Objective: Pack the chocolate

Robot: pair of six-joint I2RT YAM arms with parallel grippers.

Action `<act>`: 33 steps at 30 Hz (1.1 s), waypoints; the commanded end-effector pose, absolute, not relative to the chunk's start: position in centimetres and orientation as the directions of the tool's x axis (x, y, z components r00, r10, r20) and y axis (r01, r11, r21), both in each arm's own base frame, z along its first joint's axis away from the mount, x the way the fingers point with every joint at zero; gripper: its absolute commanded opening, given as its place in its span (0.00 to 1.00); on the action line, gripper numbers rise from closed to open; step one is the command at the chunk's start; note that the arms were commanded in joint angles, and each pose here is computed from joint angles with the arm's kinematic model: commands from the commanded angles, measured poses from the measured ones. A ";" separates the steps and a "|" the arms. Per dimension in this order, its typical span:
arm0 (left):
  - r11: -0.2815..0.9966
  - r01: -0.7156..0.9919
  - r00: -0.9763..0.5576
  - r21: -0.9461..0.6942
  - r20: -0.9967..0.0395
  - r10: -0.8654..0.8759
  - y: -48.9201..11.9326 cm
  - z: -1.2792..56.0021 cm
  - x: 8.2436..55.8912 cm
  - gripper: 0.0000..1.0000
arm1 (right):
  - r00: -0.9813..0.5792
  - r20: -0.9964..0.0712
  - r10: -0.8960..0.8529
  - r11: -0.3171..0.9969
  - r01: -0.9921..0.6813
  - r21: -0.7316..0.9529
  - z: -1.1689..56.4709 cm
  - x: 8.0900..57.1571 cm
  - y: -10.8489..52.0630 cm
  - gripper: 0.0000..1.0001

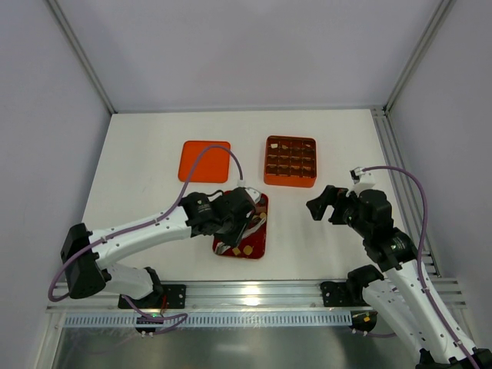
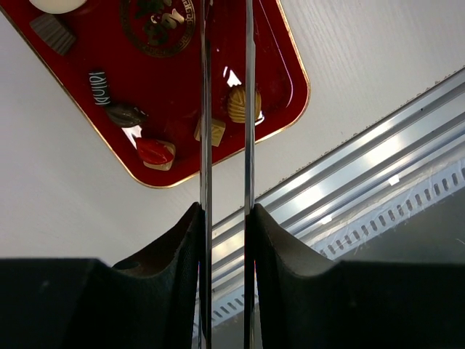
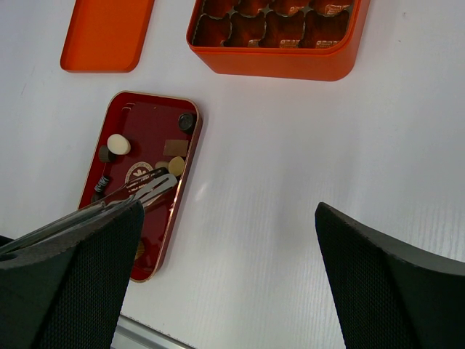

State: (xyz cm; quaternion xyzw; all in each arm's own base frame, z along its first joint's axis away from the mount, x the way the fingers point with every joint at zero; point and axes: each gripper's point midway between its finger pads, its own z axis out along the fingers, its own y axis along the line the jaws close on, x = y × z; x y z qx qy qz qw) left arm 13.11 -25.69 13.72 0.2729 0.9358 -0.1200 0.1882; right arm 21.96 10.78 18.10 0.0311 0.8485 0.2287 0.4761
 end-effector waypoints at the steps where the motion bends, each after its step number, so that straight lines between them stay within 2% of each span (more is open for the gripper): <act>1: 0.812 0.569 -0.755 -0.134 -0.475 0.451 -26.6 15.7 13.8 0.25 | -0.508 -0.816 0.277 0.893 -0.176 0.413 19.6 22.4 10.7 1.00; 25: 0.831 0.545 -0.741 -0.113 -0.528 0.414 -24.1 19.2 13.7 0.23 | -0.516 -0.808 0.284 0.889 -0.175 0.424 19.3 22.3 10.8 1.00; 33: 0.837 0.536 -0.710 -0.113 -0.597 0.374 -25.5 21.3 15.3 0.23 | -0.515 -0.809 0.283 0.888 -0.177 0.424 19.3 22.3 10.9 1.00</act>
